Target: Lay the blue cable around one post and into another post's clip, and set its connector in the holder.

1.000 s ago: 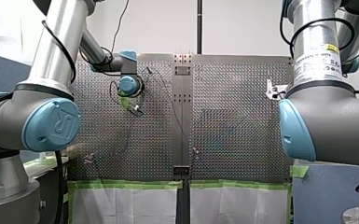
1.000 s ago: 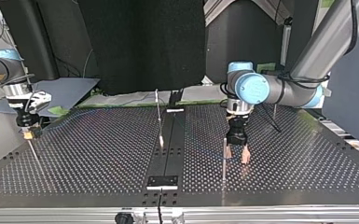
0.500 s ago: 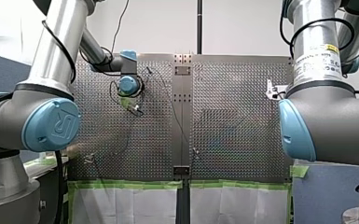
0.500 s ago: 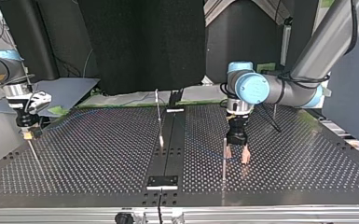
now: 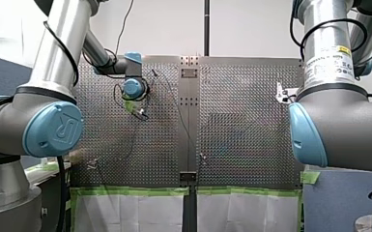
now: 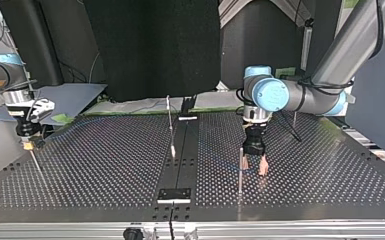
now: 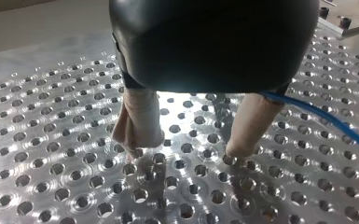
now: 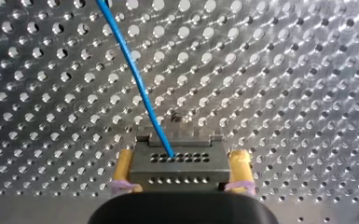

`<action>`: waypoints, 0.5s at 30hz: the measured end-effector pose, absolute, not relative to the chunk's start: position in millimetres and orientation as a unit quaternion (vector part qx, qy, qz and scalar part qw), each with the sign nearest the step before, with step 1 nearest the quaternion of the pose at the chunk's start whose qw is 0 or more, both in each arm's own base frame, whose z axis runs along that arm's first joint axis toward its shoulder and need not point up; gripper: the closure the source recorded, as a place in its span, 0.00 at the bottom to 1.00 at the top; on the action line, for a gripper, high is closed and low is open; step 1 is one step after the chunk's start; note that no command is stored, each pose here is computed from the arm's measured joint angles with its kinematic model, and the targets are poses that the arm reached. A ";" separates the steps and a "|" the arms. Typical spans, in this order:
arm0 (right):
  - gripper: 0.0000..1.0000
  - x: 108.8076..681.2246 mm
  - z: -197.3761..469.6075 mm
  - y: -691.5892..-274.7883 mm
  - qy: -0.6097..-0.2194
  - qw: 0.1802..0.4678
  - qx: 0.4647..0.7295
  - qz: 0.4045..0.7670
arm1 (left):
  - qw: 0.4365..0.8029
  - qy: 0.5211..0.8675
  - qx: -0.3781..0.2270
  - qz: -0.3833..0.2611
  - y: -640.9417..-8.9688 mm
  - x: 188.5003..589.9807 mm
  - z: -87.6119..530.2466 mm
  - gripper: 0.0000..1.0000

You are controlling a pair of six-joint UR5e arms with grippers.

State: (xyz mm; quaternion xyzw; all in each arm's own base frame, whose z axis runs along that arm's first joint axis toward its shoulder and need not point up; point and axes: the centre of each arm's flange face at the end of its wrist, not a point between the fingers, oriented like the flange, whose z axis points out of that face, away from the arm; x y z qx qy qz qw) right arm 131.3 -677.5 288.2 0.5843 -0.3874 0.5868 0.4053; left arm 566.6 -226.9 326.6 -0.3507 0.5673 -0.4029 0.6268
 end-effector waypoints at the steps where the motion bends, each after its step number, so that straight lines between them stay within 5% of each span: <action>1: 0.13 131.3 288.8 -677.6 -0.387 0.406 0.584 0.587 | 0.627 0.567 -0.351 -0.403 -226.9 566.6 326.6 0.00; 7: 0.02 132.1 287.2 -677.3 -0.387 0.405 0.585 0.586 | 0.627 0.567 -0.351 -0.403 -226.8 566.5 326.6 0.00; 15: 0.02 135.9 286.7 -676.7 -0.385 0.403 0.586 0.588 | 0.627 0.567 -0.351 -0.403 -227.1 566.5 326.5 0.00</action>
